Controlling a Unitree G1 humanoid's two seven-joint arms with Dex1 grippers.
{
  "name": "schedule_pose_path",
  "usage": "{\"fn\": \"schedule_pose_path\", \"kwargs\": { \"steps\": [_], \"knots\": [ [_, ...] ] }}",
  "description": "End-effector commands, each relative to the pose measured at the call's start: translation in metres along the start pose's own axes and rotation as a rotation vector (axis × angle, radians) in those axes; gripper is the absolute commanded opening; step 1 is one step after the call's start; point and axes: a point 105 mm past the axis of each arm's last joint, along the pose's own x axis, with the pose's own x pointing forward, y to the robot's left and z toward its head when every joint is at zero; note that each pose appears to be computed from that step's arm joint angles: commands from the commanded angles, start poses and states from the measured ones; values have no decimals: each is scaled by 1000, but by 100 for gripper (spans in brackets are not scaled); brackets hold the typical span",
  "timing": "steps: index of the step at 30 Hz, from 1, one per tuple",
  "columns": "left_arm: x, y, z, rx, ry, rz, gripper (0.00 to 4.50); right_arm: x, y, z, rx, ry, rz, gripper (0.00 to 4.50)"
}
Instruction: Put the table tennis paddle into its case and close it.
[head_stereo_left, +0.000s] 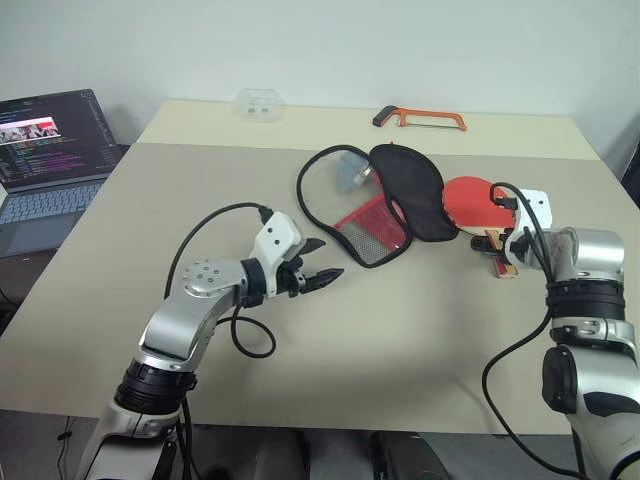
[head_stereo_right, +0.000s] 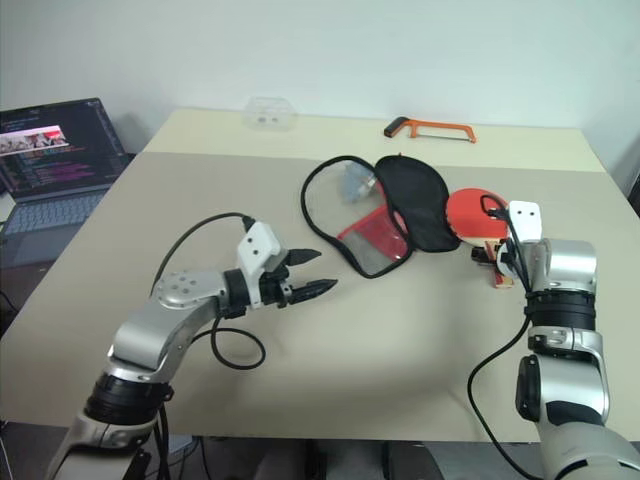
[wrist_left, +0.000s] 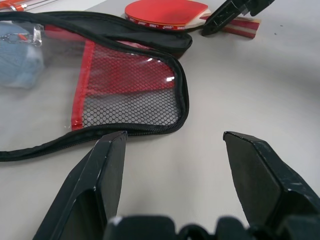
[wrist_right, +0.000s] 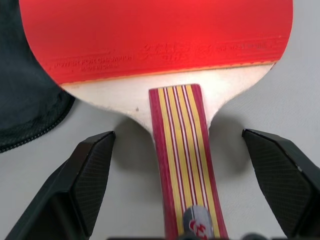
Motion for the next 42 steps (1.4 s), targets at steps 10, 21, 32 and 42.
{"fn": "schedule_pose_path", "kwargs": {
  "steps": [10, 21, 32, 42],
  "knots": [
    [-7, 5, 15, 38, -37, 24, 336, 8, 7, 20, 27, -99, -14, 105],
    [-18, 17, 18, 40, -41, 45, 336, -35, -5, 81, 11, -283, -121, 105],
    [-13, 12, 19, 41, -47, 22, 336, -38, 78, 115, -80, -379, 109, 105],
    [-14, 6, 20, 39, -49, 23, 336, -6, 116, 96, -210, -315, 233, 105]
  ]
}}
